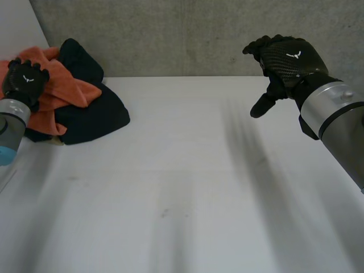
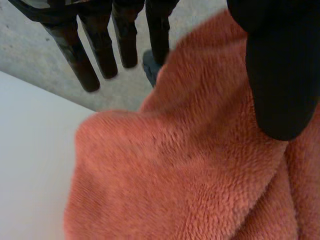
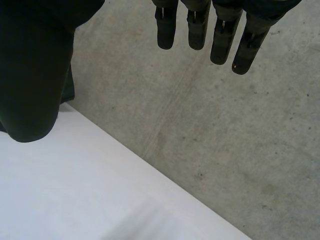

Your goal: Fold the laundry.

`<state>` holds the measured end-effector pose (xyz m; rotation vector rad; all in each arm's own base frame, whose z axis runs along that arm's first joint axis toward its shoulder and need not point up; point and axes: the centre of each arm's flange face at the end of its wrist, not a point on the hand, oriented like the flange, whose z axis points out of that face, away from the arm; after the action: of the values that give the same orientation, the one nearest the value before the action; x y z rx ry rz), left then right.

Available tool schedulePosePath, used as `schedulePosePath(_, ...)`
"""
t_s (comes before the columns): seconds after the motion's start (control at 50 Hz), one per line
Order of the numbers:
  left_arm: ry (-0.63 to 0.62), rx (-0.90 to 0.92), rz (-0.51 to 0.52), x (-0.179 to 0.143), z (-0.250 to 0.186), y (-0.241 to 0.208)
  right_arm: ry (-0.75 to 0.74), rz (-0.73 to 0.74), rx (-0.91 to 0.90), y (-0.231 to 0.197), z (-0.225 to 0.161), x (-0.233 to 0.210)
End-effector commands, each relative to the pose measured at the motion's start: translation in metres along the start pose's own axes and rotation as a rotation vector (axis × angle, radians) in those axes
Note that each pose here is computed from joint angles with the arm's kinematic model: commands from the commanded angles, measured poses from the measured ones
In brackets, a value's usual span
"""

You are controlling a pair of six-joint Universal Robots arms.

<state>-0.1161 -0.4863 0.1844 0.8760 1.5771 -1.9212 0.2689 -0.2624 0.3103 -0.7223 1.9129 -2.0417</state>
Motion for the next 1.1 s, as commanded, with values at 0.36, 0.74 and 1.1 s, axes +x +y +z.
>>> schedulePosePath(0.36,-0.095,0.193,-0.21,-0.025,-0.025,-0.114,0.017,-0.002,0.001,0.0,0.001,0.006)
schedulePosePath(0.74,0.704,0.099,-0.919,0.129,-0.255,-0.252,0.045,-0.008,0.026,-0.008,0.004,0.016)
schedulePosePath(1.1,0.436,0.072,-0.798,0.072,-0.183,-0.216,-0.057,-0.149,-0.076,0.001,-0.008,0.003)
